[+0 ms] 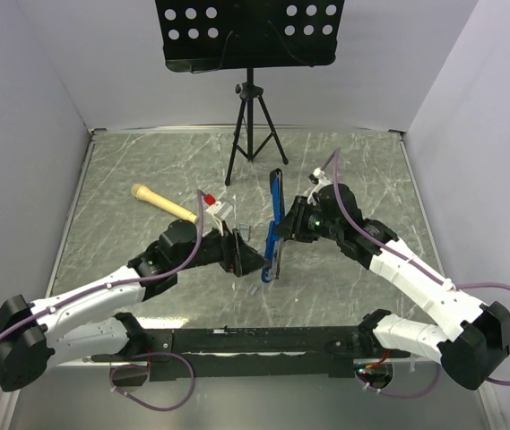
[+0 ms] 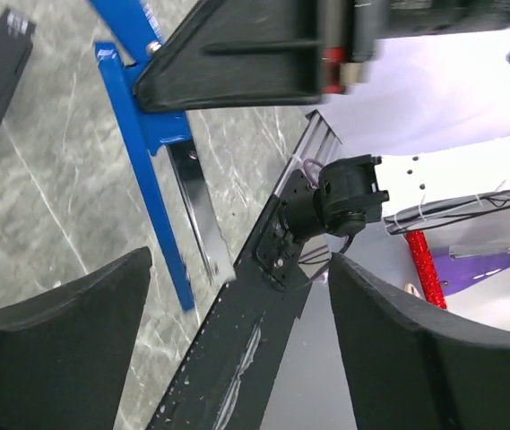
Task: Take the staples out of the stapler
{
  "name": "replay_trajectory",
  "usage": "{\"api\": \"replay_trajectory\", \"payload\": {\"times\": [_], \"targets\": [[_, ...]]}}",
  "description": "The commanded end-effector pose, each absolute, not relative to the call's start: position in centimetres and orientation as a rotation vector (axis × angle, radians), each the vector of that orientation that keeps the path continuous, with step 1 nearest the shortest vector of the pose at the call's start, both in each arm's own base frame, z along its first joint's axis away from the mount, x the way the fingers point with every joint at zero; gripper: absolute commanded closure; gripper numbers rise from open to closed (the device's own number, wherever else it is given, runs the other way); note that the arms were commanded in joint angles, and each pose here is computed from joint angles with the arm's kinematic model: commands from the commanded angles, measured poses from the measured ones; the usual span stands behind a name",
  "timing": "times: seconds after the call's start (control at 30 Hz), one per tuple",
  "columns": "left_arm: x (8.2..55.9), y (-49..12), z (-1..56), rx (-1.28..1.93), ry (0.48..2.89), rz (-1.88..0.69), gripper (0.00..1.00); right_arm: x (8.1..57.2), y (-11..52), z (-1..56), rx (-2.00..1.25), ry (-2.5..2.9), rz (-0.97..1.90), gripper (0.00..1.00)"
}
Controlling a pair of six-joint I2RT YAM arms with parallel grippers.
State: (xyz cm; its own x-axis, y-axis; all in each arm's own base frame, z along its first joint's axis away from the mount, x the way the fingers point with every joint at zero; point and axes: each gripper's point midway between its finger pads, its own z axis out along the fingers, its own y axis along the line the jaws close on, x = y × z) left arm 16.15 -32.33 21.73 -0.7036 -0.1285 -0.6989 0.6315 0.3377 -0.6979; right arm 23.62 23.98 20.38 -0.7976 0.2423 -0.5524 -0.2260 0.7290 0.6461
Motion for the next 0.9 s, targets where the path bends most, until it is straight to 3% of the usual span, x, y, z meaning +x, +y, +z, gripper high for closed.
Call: {"api": "replay_trajectory", "payload": {"times": [0.0,0.27,0.53,0.87], "targets": [[16.0,-32.2,25.1,0.531,1.8,-1.406,0.15,25.8,21.5,23.1,0.057,2.223,0.875,1.0],[18.9,-29.2,24.7,0.51,1.878,-1.058,0.01,27.3,10.4,17.1,0.268,2.431,0.434,1.0],[21.7,-25.4,24.5,0.475,1.906,-0.732,0.03,28.4,3.2,12.5,0.495,2.565,0.199,1.0],[23.7,-21.7,23.3,0.365,1.928,-0.484,0.03,29.8,1.3,6.8,0.66,2.709,0.157,0.97]]}}
